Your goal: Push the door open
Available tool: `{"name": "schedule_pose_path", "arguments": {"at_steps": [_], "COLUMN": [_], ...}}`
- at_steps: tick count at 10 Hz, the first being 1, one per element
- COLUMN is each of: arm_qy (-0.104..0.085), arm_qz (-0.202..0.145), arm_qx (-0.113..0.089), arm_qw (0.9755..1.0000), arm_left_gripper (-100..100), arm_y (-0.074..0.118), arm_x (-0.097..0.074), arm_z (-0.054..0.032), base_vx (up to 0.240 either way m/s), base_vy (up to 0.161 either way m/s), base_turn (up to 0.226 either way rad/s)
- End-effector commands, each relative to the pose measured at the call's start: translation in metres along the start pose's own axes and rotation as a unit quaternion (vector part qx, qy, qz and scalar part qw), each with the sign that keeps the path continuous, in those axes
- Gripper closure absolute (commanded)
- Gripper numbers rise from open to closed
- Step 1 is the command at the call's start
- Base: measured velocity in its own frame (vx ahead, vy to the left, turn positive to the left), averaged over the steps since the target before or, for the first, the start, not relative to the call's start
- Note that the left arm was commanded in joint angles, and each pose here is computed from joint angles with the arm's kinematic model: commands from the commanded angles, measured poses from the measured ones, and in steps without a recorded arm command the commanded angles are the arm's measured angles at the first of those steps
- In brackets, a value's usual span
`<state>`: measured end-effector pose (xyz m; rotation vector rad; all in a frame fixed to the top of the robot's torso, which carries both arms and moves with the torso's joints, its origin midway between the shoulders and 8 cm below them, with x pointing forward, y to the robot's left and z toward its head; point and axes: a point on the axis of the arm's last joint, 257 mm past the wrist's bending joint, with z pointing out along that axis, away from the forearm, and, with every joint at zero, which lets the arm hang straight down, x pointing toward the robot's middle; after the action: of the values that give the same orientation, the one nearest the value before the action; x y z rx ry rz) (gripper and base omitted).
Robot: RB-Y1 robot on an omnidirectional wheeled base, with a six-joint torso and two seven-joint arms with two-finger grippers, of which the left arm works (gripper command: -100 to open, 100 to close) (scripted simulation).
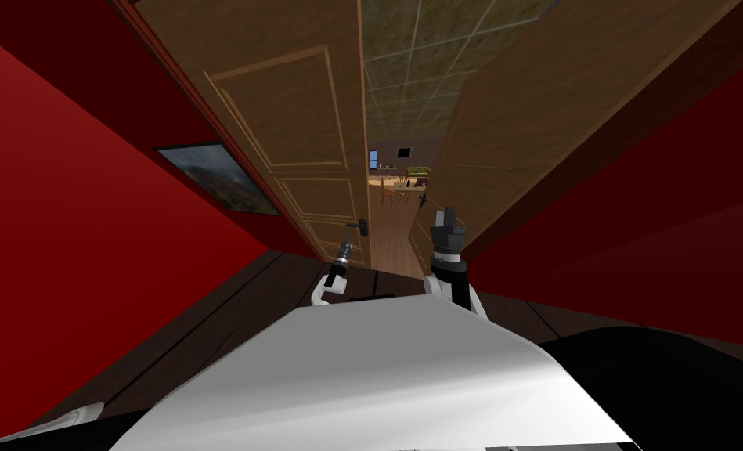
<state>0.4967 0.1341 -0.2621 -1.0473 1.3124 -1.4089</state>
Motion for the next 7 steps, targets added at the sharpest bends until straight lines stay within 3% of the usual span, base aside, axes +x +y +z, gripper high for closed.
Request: {"name": "schedule_pose_path", "arguments": {"at_steps": [1,4,7], "arm_qy": [0.004,0.013,0.009], "arm_qz": [0.000,-0.001,0.001], "arm_qx": [-0.010,-0.033,-0.031], "arm_qw": [0.9999,0.9994,0.9995], "arm_left_gripper": [-100,-100,-100], "arm_y": [0.009,0.029,0.028], "arm_x": [0.003,0.010,0.007], "arm_z": [0.0021,0.0061,0.0087], "base_vx": [0.075,0.112,0.105], "base_vy": [0.087,0.104,-0.016], "base_turn": [-0.055,-0.066,-0.020]}}
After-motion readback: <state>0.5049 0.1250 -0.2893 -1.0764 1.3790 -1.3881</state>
